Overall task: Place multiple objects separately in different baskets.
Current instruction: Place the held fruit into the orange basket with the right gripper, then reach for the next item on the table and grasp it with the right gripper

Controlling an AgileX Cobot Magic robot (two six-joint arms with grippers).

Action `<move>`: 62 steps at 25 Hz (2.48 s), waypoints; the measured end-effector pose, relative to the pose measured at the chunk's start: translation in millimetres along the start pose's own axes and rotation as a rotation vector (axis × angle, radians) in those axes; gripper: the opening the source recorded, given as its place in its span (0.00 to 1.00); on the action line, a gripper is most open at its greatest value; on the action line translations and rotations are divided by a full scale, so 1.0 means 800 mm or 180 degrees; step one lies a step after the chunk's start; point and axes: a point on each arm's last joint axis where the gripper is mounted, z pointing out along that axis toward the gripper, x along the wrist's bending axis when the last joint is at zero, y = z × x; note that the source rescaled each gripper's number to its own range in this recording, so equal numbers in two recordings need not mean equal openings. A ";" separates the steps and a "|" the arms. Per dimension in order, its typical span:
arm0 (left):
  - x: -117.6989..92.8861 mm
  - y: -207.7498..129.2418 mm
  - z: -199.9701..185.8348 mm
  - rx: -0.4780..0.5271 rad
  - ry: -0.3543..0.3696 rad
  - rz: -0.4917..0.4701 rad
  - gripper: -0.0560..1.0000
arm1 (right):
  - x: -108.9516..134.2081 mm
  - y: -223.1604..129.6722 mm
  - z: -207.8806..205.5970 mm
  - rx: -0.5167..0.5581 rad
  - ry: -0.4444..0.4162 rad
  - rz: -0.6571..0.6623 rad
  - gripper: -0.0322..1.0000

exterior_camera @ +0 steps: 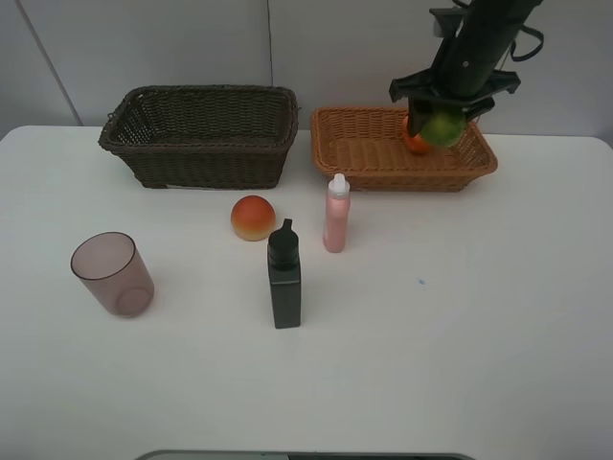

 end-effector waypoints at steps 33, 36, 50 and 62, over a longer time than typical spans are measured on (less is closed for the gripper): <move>0.000 0.000 0.000 0.0000 0.0000 0.0000 1.00 | 0.037 0.045 0.081 -0.0315 0.0081 -0.0099 0.66; 0.000 0.000 0.000 0.0000 0.0000 0.0000 1.00 | 0.037 0.045 0.081 -0.0305 0.0065 -0.0109 0.81; 0.000 0.000 0.000 0.0000 0.0000 0.0000 1.00 | 0.034 0.046 0.062 -0.0321 0.0038 -0.0115 0.87; 0.000 0.000 0.000 0.0000 0.0000 0.0000 1.00 | 0.044 0.032 0.013 -0.0162 -0.0019 -0.0214 0.87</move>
